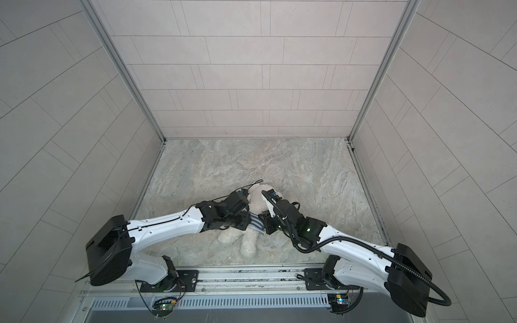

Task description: Dress the teddy bear

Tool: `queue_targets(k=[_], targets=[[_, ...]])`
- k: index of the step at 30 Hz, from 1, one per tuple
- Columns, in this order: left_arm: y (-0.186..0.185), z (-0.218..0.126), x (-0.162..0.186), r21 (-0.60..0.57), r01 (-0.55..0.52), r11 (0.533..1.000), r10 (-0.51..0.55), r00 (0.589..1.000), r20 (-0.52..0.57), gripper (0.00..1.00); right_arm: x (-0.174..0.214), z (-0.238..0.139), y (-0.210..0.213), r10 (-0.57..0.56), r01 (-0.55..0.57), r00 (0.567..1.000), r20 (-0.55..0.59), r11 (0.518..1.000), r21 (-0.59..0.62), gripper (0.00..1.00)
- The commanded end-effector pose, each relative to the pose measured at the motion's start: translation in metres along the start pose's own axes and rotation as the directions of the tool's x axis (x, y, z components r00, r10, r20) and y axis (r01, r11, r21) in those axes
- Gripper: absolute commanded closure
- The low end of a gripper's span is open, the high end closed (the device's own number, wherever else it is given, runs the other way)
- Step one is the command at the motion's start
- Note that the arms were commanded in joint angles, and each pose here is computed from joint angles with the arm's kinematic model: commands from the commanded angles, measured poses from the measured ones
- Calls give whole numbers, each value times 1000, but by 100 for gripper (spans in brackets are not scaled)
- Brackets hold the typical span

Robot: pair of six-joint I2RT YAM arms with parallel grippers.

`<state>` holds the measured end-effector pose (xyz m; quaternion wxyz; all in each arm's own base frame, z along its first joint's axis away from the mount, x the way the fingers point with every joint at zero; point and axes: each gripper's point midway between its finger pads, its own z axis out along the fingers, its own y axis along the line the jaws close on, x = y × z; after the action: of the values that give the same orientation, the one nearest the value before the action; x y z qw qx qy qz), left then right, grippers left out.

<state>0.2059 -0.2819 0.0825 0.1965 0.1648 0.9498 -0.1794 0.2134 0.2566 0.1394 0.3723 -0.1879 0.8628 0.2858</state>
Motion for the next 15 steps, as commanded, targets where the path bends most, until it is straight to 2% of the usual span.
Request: queue_targets(k=[1,9,15], targets=[[1,-3,9,15,21,1000,-21,1000,-12,61,1,3,1,20,-20,1000,19,1000,-8,78],[-1,-8,14,64,28,998,-28,1000,7,58,24,15,6,21,-22,999,-33,999,-27,85],[-7,-10,14,114,37,993,-41,999,24,55,41,24,4,28,-29,998,-65,999,-23,86]])
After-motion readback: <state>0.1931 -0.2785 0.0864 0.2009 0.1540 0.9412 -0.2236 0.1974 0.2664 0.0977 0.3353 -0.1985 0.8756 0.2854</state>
